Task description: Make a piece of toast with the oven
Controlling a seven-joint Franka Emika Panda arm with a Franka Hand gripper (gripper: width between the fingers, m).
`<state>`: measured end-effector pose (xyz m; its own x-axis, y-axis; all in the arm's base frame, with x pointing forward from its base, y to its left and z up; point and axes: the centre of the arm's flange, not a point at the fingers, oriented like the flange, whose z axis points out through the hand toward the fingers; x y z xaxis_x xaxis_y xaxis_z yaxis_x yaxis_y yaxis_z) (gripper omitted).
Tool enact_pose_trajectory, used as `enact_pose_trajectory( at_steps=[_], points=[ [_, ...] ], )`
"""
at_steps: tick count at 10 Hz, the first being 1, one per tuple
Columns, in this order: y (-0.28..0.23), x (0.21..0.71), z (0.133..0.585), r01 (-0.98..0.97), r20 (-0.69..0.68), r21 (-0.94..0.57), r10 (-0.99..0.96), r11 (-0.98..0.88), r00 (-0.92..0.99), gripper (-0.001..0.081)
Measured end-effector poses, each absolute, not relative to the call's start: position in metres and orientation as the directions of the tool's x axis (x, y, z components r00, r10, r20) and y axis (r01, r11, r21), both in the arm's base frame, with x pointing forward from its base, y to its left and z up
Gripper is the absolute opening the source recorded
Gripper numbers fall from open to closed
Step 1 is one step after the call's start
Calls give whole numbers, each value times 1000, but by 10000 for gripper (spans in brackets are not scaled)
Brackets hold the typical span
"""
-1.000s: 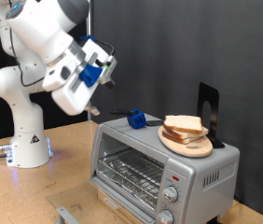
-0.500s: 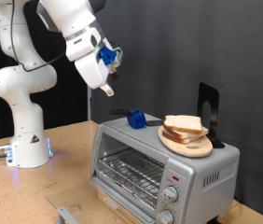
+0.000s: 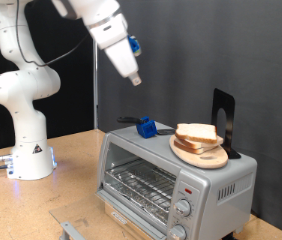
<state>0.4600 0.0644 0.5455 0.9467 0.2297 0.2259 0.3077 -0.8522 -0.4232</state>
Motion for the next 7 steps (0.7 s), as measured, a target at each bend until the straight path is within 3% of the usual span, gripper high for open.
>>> enact_pose_trajectory(
  at_steps=[3,7],
  points=[
    [86,442,551,414,164,-290,381,-863,910,808],
    [96,433,554,433,148,-294,407,-852,901,808]
  ],
)
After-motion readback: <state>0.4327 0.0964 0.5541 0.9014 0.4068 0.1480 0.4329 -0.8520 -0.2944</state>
